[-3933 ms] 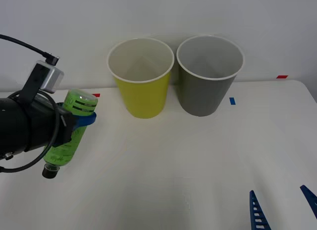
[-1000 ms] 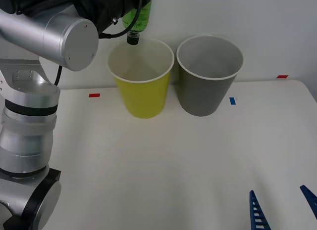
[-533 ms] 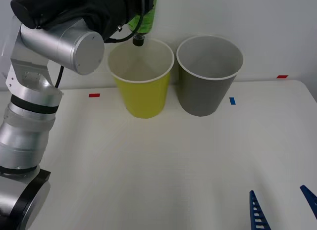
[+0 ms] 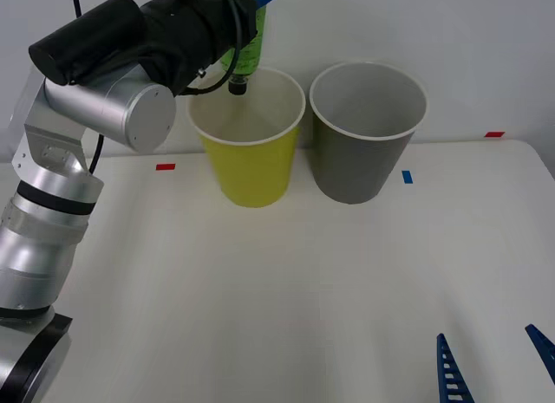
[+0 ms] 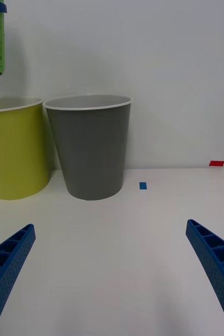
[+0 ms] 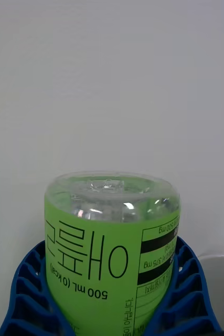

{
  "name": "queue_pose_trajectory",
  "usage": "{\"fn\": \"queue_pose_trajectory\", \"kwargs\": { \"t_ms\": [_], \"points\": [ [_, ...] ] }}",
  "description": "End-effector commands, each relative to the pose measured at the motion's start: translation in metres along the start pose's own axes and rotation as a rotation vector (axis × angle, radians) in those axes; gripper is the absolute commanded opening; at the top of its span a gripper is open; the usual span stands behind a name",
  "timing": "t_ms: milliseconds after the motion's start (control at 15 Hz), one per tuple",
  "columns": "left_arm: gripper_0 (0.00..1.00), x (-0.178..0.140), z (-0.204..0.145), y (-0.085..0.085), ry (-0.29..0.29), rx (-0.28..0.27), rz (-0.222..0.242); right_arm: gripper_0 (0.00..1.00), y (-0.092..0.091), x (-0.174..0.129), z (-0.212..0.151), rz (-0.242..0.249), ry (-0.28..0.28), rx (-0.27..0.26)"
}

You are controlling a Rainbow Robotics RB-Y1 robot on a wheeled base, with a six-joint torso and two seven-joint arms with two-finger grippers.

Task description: Put cans in the gray bin and PET bottles in the light green bin.

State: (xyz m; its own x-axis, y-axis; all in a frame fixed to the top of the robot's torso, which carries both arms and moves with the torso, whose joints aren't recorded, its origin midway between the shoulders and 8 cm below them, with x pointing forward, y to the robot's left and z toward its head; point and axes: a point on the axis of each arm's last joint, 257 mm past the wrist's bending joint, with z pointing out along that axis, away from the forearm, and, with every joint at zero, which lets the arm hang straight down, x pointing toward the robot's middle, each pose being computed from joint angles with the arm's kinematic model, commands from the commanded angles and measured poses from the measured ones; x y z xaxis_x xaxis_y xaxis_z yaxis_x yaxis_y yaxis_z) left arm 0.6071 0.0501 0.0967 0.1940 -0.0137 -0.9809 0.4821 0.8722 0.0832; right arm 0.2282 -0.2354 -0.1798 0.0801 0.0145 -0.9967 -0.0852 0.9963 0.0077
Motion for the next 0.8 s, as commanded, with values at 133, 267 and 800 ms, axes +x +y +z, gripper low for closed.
{"fn": "queue_pose_trajectory", "kwargs": {
  "t_ms": [133, 267, 800],
  "points": [
    [0.00, -0.0011, -0.0008, 0.0017, -0.007, -0.002, -0.003, 1.00, 0.0000, 0.0000, 0.0000, 0.000, 0.000, 0.000],
    [0.00, -0.0008, -0.0010, 0.0032, -0.007, -0.004, -0.004, 1.00, 0.0000, 0.0000, 0.0000, 0.000, 0.000, 0.000],
    [1.00, -0.0018, -0.0019, 0.0061, -0.007, -0.007, -0.003, 1.00, 0.0000, 0.0000, 0.0000, 0.000, 0.000, 0.000]
  ]
}}
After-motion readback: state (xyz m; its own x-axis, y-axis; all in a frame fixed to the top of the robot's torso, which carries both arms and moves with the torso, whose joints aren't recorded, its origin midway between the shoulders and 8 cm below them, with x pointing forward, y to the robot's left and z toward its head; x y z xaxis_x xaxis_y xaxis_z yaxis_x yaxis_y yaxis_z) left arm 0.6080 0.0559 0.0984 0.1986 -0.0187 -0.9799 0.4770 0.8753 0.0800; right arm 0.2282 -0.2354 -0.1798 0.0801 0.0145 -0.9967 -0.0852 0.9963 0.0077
